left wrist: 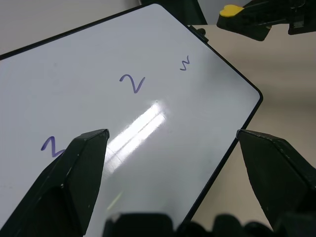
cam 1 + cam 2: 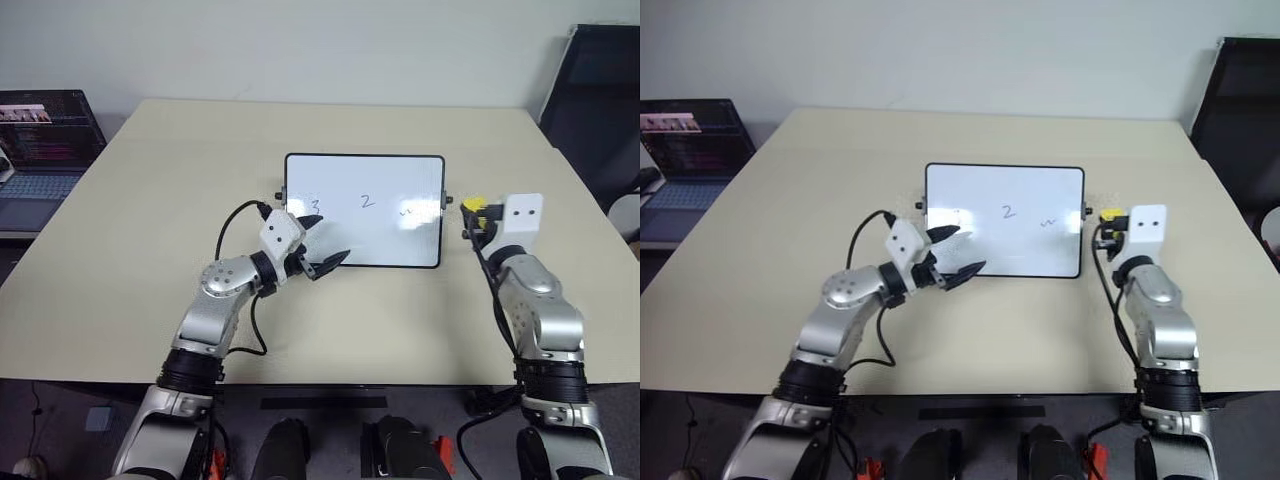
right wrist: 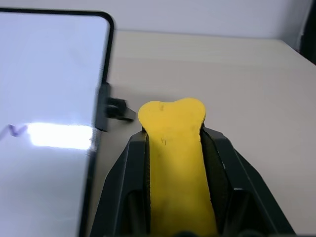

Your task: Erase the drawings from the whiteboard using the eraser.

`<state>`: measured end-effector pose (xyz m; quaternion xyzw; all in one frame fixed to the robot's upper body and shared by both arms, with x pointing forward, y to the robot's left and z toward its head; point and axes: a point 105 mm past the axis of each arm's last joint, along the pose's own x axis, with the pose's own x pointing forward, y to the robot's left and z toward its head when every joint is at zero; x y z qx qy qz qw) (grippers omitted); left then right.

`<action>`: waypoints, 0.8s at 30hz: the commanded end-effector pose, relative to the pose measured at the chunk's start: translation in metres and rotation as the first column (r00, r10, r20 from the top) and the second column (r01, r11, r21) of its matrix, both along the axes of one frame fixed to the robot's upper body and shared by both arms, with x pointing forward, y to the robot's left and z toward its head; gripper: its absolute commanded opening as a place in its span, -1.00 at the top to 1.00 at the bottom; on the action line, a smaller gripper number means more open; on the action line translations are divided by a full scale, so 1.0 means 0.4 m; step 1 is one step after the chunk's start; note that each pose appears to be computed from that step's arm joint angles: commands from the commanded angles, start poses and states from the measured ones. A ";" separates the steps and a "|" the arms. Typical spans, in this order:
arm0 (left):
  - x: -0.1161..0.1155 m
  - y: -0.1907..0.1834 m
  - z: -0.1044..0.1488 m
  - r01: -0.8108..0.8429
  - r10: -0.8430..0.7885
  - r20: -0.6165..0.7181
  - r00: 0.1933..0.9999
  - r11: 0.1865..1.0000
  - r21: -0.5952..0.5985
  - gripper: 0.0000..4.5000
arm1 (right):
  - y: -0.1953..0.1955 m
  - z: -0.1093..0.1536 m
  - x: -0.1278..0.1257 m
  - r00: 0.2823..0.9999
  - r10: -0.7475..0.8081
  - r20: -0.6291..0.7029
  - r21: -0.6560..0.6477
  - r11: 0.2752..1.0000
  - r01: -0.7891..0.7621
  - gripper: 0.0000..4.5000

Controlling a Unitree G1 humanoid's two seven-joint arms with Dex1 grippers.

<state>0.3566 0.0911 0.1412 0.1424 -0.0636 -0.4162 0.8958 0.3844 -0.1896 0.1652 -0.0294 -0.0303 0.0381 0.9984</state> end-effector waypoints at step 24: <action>-0.002 -0.020 0.072 -0.022 0.024 0.098 0.995 0.999 -0.024 -1.00 | 0.206 0.021 0.028 0.987 0.162 0.017 0.000 0.987 -0.162 0.51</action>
